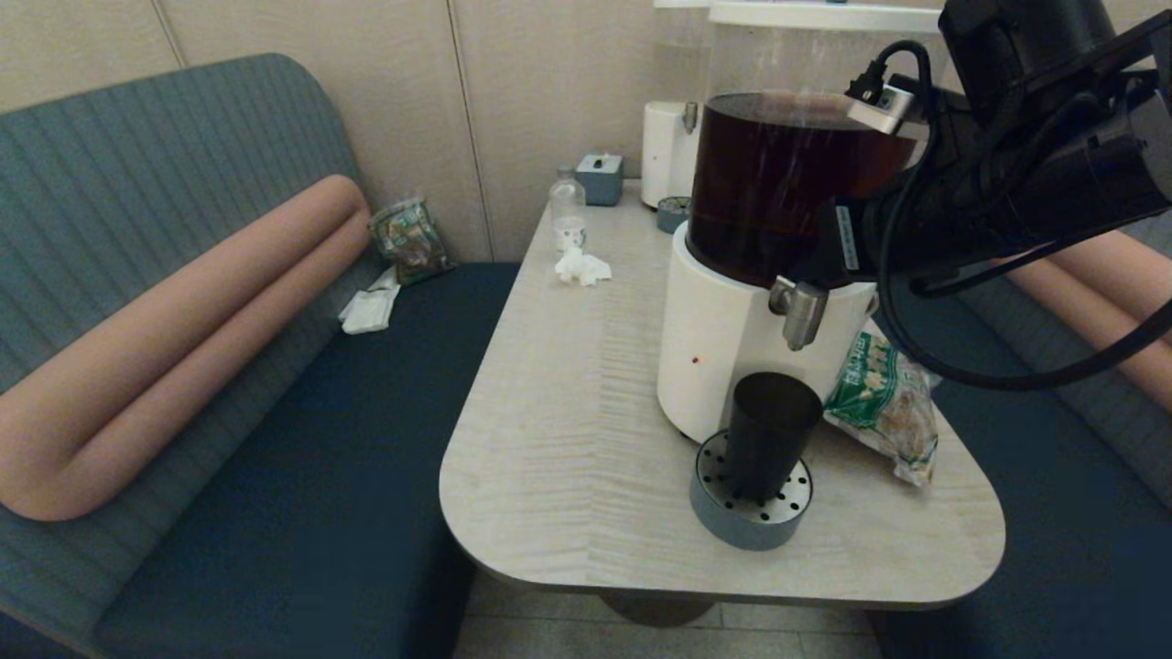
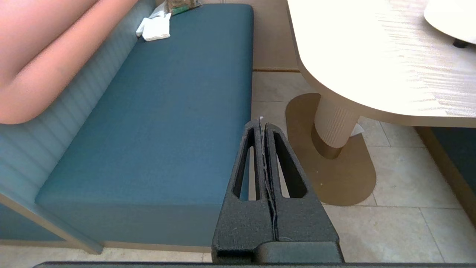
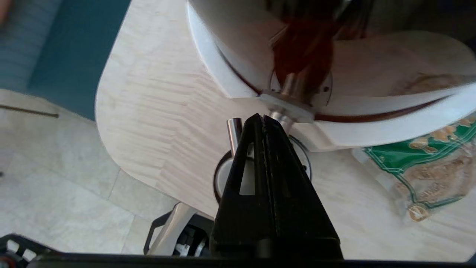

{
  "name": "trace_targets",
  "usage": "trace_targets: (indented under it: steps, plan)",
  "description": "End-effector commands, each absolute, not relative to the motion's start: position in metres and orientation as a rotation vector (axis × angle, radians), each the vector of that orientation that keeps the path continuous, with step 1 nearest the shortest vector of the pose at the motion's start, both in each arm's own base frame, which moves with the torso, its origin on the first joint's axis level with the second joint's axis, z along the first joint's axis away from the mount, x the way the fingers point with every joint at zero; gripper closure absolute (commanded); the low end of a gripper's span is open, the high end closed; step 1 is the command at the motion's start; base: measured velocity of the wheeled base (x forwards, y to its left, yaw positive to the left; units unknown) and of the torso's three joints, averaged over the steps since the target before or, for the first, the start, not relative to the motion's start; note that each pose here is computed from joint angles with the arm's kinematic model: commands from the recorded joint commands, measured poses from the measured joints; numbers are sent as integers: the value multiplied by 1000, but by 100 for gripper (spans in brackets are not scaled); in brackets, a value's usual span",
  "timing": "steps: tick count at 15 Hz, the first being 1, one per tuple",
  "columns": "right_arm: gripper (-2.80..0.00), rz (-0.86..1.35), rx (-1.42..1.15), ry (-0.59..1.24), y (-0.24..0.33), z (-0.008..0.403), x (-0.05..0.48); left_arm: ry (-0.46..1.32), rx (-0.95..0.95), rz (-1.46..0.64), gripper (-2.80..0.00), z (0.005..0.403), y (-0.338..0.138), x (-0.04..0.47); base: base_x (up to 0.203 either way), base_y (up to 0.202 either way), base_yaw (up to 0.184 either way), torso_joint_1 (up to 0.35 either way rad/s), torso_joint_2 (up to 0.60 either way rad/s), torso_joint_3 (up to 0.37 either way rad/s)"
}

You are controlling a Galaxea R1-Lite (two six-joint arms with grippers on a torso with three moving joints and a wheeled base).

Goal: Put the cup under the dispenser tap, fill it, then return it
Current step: Turn on the faucet

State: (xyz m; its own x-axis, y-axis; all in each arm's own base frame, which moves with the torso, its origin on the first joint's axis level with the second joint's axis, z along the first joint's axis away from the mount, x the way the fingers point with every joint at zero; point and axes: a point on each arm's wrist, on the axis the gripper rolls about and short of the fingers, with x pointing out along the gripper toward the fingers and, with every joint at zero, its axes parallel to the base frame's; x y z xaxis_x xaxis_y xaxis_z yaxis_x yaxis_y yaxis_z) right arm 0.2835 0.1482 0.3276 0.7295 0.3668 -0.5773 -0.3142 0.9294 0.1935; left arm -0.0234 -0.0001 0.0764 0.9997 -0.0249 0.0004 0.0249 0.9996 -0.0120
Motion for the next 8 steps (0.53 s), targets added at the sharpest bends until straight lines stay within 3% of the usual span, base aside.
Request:
trace_targets:
  steps: [1, 8]
  plan:
    - [0, 383, 84, 671, 150, 324, 286, 0, -12, -25, 0, 76, 0, -23, 0, 0, 0, 0, 0, 0]
    - [0, 366, 83, 654, 146, 327, 285, 0, -12, -25, 0, 76, 0, -23, 0, 0, 0, 0, 0, 0]
